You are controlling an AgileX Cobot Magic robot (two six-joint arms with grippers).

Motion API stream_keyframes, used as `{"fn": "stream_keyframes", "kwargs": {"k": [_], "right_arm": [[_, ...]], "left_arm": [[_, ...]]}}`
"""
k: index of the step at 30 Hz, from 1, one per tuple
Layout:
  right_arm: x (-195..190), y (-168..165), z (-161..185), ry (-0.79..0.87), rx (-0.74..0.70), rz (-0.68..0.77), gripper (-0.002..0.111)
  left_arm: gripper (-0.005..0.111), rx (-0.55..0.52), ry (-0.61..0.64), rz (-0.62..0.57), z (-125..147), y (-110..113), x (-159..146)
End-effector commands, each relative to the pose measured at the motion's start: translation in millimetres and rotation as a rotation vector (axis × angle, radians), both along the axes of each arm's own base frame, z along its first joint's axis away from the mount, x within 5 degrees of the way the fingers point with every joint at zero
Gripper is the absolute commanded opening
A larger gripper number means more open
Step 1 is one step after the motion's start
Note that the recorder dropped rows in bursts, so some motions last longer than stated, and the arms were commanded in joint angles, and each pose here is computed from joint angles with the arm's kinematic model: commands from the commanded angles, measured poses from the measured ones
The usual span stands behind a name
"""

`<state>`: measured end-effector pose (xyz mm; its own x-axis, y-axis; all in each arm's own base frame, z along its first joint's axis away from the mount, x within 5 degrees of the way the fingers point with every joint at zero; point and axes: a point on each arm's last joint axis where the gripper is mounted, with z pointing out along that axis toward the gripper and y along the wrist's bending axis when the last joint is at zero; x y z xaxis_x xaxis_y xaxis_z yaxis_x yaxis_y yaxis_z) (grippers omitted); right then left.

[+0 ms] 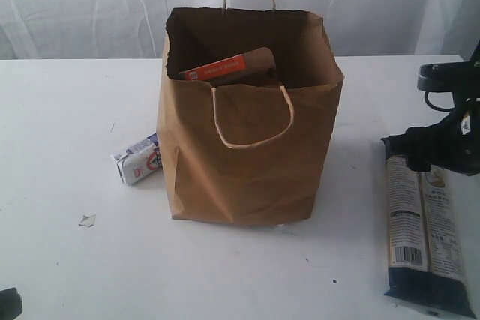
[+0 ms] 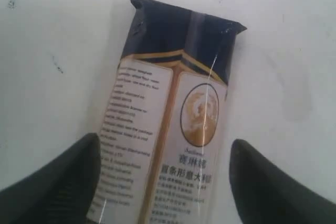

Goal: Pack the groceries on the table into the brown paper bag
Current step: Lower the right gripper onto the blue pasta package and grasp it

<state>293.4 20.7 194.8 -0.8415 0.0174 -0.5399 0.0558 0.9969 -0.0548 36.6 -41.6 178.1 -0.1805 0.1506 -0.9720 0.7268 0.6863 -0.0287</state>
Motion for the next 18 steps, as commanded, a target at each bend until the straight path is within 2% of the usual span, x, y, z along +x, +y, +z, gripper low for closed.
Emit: {"fn": "stream_keyframes", "kwargs": {"k": [1,4,6,18], "right_arm": [[22,-7,-14,0.016,-0.018,0.013,0.075],[35,-7,-26,0.048,-0.023,0.008,0.091],[43,-6,-31,0.059,-0.026,0.010,0.096],[76,-3,-69,0.119,-0.040,0.036,0.097]], "left_arm": [[0.000,-0.006,0.001,-0.006,0,0,0],[0.000,-0.006,0.001,-0.006,0,0,0],[0.000,-0.006,0.001,-0.006,0,0,0],[0.000,-0.006,0.001,-0.006,0,0,0]]}}
